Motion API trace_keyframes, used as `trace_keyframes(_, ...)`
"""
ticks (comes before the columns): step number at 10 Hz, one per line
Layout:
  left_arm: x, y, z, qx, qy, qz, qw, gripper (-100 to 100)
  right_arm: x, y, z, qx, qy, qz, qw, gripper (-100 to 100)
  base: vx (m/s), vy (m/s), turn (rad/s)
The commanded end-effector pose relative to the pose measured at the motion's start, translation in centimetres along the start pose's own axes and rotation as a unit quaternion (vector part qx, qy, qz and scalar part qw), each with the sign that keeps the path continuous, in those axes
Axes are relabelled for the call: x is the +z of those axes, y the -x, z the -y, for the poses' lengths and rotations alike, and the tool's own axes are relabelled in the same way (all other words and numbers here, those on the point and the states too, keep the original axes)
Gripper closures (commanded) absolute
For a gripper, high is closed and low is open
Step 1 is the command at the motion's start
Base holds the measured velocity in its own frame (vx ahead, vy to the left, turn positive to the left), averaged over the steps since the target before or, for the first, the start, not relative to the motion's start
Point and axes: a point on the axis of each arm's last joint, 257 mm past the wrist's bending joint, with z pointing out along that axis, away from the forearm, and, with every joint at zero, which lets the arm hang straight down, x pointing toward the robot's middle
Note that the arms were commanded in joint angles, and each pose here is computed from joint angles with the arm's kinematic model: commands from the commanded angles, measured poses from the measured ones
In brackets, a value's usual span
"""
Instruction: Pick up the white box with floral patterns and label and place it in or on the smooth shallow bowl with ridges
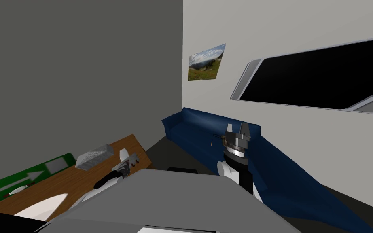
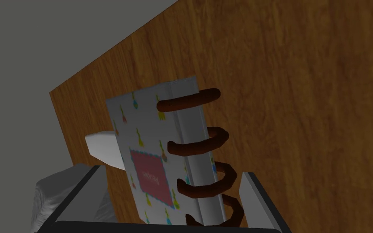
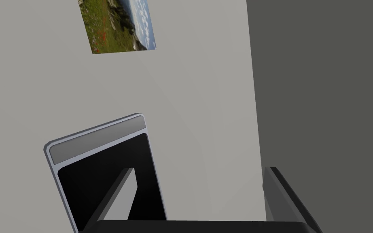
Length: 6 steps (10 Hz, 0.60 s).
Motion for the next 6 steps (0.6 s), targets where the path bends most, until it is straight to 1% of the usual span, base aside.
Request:
trace_keyframes(1, 0.00, 0.00, 0.00, 0.000, 0.000, 0.000, 1.0000, -100, 0.00, 0.00, 0.00, 0.000, 0.000, 0.000, 1.0000, 0, 0.011, 0.020, 0.002)
trace_keyframes(2, 0.02, -0.04, -0.07, 0.000, 0.000, 0.000, 1.0000, 100, 0.00, 0.00, 0.00, 0.000, 0.000, 0.000, 1.0000, 0, 0.000, 0.000, 0.000)
trace_keyframes(3, -0.01, -0.01, -0.44, 0.000, 0.003, 0.000, 1.0000, 100, 0.00, 0.00, 0.00, 0.000, 0.000, 0.000, 1.0000, 0, 0.000, 0.000, 0.000)
trace_keyframes(6, 0.00, -0.02, -0.40, 0.000, 0.003, 0.000, 1.0000, 100, 0.00, 0.00, 0.00, 0.000, 0.000, 0.000, 1.0000, 0, 0.000, 0.000, 0.000)
